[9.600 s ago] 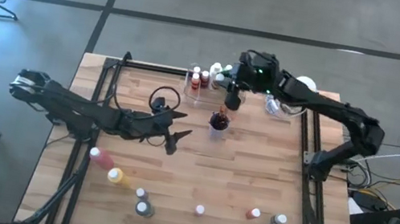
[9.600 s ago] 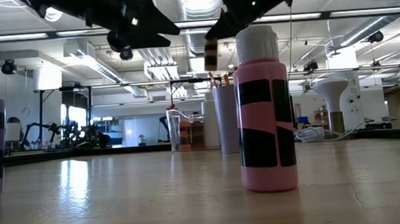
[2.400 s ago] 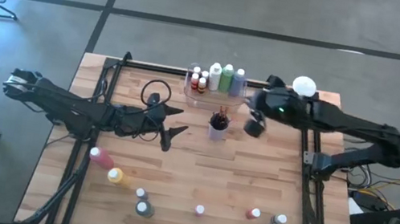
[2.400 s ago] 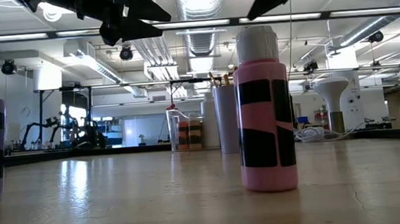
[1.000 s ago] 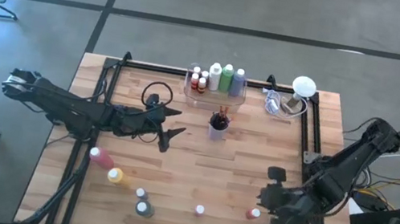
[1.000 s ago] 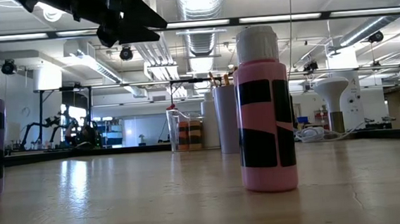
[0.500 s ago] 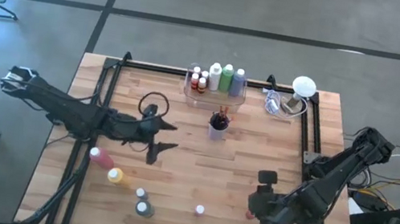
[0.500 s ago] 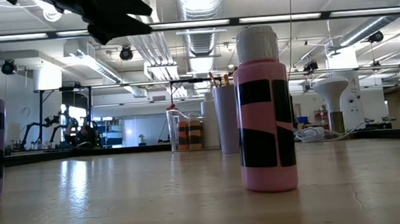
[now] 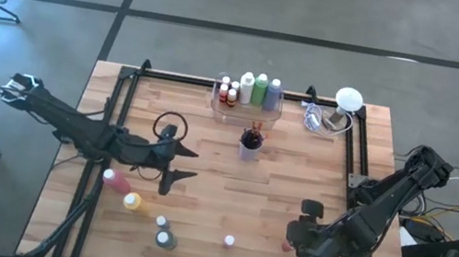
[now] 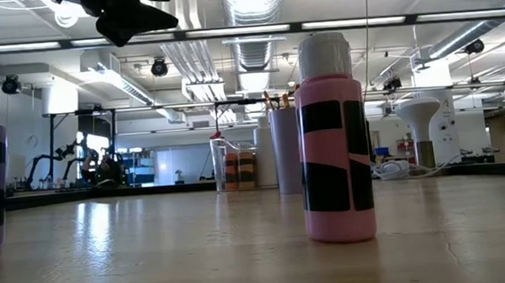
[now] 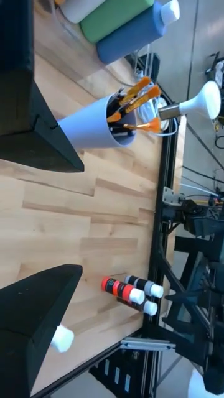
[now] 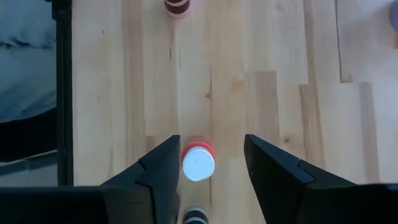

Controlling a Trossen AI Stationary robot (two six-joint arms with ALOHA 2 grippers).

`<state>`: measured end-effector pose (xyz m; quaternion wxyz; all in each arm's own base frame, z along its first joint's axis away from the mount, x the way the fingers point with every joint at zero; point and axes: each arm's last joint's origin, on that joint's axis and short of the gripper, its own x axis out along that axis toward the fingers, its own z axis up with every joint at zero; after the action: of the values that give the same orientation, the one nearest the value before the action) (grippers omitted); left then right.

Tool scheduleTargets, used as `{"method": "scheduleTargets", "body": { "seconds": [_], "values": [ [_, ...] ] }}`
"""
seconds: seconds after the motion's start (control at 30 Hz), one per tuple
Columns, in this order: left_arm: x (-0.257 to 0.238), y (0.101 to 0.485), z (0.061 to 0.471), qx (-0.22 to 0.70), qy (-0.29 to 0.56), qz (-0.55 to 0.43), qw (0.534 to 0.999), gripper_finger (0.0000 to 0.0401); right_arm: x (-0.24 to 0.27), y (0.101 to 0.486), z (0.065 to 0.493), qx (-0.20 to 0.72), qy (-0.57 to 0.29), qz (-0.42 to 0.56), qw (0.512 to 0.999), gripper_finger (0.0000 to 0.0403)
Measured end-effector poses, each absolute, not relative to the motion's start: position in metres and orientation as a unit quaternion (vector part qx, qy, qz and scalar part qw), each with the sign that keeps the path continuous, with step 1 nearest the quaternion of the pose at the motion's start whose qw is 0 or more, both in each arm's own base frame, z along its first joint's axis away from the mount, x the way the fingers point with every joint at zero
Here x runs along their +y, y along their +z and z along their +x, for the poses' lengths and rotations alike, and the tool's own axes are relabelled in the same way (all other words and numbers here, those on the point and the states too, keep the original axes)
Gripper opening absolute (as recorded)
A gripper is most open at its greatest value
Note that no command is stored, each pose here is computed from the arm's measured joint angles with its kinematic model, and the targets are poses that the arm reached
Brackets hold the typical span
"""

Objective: Pick & Place Paint Supplies
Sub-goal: Put the pink paint bottle into the transparent bin

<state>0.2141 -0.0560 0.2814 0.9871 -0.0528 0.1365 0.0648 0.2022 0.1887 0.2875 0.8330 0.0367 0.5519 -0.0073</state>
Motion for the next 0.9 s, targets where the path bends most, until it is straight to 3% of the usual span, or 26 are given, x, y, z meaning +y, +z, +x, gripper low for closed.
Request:
{"method": "scheduleTargets", "body": {
  "seconds": [0.9],
  "values": [
    [-0.057,0.280,0.214,0.138,0.065,-0.062,0.986,0.0259,0.183,0.250,0.191,0.609,-0.079,0.106,0.782,0.0208]
  ]
}}
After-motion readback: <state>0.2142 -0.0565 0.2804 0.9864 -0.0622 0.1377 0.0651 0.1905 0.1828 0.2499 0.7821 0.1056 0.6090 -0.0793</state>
